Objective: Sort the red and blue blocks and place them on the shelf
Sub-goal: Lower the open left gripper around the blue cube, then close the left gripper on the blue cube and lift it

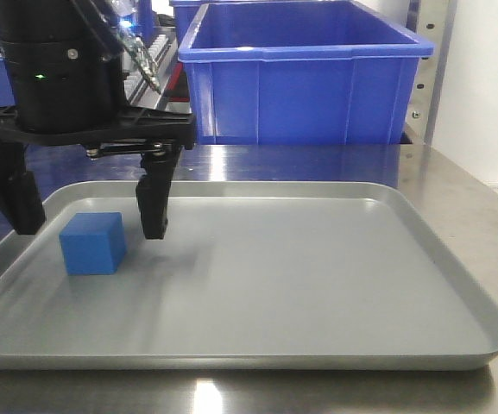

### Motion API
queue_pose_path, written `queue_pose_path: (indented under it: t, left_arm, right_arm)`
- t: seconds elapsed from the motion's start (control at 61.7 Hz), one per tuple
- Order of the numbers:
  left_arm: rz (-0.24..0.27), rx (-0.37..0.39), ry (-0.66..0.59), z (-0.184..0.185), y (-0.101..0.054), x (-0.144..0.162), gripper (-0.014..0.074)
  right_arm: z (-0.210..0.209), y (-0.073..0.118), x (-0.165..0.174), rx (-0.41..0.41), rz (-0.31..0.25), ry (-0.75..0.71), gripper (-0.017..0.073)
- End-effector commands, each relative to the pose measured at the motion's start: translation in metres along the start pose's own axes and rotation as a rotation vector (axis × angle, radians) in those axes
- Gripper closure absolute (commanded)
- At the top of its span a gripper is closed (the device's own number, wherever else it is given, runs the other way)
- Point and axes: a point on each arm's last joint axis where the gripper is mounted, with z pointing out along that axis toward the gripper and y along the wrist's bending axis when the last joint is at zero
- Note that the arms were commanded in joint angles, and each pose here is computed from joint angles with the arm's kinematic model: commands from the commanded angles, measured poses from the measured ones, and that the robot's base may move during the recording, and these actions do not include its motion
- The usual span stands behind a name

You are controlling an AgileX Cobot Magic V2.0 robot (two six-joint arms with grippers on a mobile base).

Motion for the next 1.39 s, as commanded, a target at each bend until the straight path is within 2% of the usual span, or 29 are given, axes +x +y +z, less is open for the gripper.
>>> queue_pose_path:
  t: [0.0, 1.037, 1.377]
  left_arm:
    - [-0.022, 0.044, -0.068, -0.02, 0.002, -0.004, -0.0078]
    - [-0.015, 0.049, -0.032, -0.009, -0.001, 0.006, -0.0076]
    - [-0.014, 0.047, -0.034, -0.009, -0.001, 0.006, -0.0008]
  right_arm:
    - [-0.002, 0.0, -0.017, 0.008, -0.012, -0.112, 0.0438]
    - [-0.002, 0.0, -0.017, 0.008, -0.012, -0.112, 0.0438]
    - [-0.002, 0.0, -0.017, 0.008, -0.012, -0.112, 0.0438]
